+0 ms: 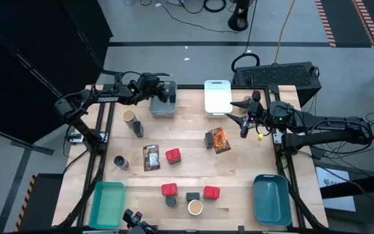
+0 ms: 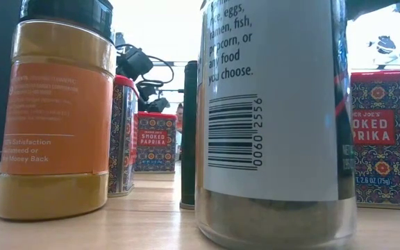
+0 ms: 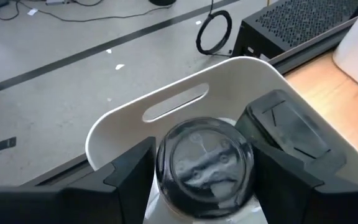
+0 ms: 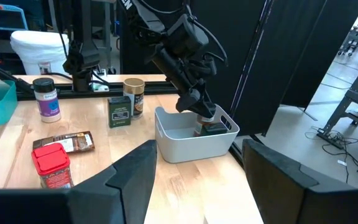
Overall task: Sort spices by type
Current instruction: Put the black spice bottle into the gray bin
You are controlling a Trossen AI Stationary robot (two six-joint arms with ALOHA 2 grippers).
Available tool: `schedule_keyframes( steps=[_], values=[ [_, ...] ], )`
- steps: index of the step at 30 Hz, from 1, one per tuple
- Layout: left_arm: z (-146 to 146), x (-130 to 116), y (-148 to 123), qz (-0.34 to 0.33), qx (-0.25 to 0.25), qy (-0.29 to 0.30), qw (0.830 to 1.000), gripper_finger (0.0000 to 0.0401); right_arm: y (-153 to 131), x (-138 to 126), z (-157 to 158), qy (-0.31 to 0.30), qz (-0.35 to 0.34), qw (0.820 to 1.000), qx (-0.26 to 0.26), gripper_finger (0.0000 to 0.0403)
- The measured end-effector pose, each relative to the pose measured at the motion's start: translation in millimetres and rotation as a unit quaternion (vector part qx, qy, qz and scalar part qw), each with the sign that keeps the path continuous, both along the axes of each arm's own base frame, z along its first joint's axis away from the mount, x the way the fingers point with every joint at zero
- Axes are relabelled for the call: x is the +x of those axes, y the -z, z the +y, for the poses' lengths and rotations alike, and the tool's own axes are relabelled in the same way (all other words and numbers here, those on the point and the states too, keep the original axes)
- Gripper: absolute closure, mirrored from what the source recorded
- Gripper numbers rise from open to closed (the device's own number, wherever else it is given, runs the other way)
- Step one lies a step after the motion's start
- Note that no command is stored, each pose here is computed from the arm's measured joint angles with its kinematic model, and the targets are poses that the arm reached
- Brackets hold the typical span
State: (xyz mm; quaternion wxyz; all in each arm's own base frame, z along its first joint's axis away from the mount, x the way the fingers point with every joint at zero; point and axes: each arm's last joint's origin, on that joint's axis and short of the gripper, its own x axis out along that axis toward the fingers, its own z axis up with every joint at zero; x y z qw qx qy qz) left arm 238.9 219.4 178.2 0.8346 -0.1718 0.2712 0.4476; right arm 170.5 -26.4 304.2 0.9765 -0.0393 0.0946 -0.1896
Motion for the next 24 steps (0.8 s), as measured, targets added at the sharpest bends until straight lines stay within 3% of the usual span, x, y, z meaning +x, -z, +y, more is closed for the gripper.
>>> schedule_keyframes(
  steps=[10,24],
  values=[
    [0,0,-1,-0.001,0.002,-0.002,1.000,0.0157,0,0,0,0.000,0.000,1.000,0.000,0.0181],
    [-12,-9,-40,-0.043,0.040,0.005,0.998,0.0157,0,0,0,0.000,0.000,1.000,0.000,0.0181]
  ],
)
